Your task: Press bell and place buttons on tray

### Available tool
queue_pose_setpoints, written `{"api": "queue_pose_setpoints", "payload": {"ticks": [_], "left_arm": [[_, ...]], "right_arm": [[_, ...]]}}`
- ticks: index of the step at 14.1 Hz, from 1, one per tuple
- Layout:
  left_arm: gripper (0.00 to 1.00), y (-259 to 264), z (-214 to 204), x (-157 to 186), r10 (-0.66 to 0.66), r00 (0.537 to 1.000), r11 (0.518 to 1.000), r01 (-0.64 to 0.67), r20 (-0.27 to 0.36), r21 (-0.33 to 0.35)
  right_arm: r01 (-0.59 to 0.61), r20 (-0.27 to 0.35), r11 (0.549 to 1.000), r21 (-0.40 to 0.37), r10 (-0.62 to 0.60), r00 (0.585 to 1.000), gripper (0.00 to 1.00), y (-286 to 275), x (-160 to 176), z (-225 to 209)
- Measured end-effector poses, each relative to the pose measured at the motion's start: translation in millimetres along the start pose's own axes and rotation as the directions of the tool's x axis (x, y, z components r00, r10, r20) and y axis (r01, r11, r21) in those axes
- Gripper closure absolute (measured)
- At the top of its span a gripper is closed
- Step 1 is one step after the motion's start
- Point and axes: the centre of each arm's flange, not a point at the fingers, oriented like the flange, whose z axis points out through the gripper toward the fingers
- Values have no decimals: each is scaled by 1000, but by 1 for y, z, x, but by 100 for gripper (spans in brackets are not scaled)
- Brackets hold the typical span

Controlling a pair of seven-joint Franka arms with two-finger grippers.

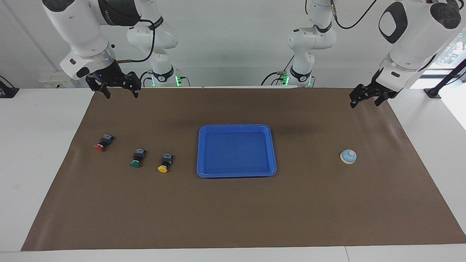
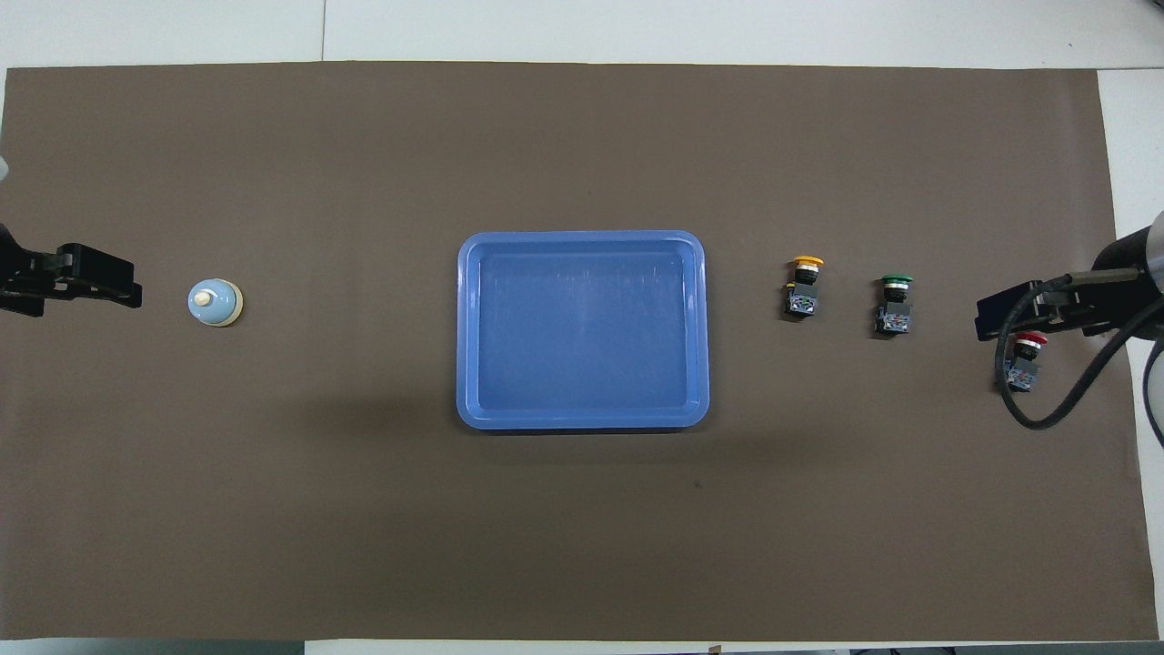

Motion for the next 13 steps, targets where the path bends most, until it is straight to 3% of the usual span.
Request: {"api": "queue_pose_setpoints", "payload": {"ticks": [4, 7, 10, 13], "left_arm": [[59, -23, 21, 9, -43, 999, 999, 43, -32, -4], [98, -32, 83, 30, -42, 998, 999, 42, -49, -2], [99, -39, 139, 60, -49, 997, 999, 49, -60, 2], [99, -61, 174, 64, -72, 995, 997, 72, -62, 2]], "right_arm": [[-2, 0, 1000, 0, 2, 1000, 0, 1, 0, 0], [-4, 0, 1000, 1, 4, 1000, 0, 2, 0, 0], [-7, 0, 1000, 1, 7, 1000, 0, 4, 0, 0], [-2, 4, 1000, 0, 2, 1000, 0, 1, 0, 2]]}}
